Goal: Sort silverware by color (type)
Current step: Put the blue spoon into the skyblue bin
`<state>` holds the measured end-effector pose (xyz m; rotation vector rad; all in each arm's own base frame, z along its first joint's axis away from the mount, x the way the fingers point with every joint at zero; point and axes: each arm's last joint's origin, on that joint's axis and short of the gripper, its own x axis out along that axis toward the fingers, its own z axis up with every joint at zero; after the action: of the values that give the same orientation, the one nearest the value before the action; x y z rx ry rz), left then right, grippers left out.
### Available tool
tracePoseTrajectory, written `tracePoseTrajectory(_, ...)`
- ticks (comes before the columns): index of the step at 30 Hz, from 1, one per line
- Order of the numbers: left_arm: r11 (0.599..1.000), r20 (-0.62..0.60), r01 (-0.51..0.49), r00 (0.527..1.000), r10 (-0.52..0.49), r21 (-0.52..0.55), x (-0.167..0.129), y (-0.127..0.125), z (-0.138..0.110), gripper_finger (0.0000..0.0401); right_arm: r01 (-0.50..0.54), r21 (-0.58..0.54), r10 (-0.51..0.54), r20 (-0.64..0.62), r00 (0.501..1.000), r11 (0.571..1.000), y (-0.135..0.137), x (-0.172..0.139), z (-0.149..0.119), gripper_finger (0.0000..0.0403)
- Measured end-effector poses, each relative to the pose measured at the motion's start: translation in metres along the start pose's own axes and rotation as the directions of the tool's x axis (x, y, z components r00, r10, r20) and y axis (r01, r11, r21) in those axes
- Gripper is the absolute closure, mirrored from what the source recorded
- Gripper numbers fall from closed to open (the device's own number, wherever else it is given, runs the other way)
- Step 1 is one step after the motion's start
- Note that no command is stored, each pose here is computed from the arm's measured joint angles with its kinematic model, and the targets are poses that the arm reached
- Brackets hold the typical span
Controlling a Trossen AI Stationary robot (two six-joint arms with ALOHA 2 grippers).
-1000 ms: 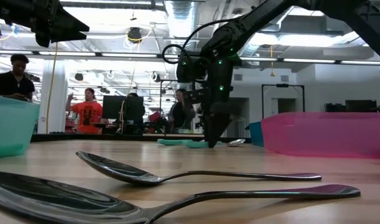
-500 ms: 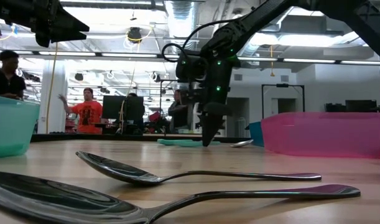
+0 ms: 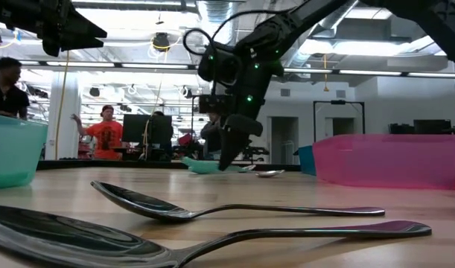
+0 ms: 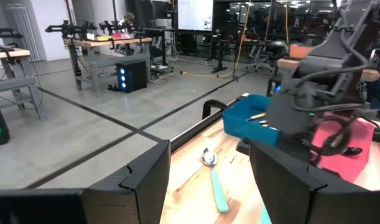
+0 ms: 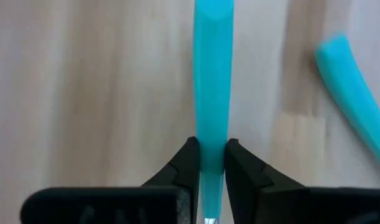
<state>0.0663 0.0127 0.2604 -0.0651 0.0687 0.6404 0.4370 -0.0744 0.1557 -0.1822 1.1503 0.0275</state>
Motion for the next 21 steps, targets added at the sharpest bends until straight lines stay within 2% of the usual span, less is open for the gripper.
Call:
tracePoseTrajectory(4, 1.000, 0.000, 0.000, 1.000, 0.000, 0.000, 0.000, 0.000, 0.000, 0.0195, 0.001, -0.036, 0.001, 0.071, 0.998, 0.999, 0.018, 0.000, 0.012, 0.0325)
tracePoseTrajectory(12, 1.000, 0.000, 0.000, 1.000, 0.000, 0.000, 0.000, 0.000, 0.000, 0.0195, 0.000, -0.036, 0.009, 0.259, 0.966, 0.999, 0.053, -0.006, 0.038, 0.0325)
tracePoseTrajectory(21, 1.000, 0.000, 0.000, 1.000, 0.000, 0.000, 0.000, 0.000, 0.000, 0.0195, 0.002, -0.051, 0.024, 0.506, 0.862, 0.999, 0.092, -0.019, 0.068, 0.0324)
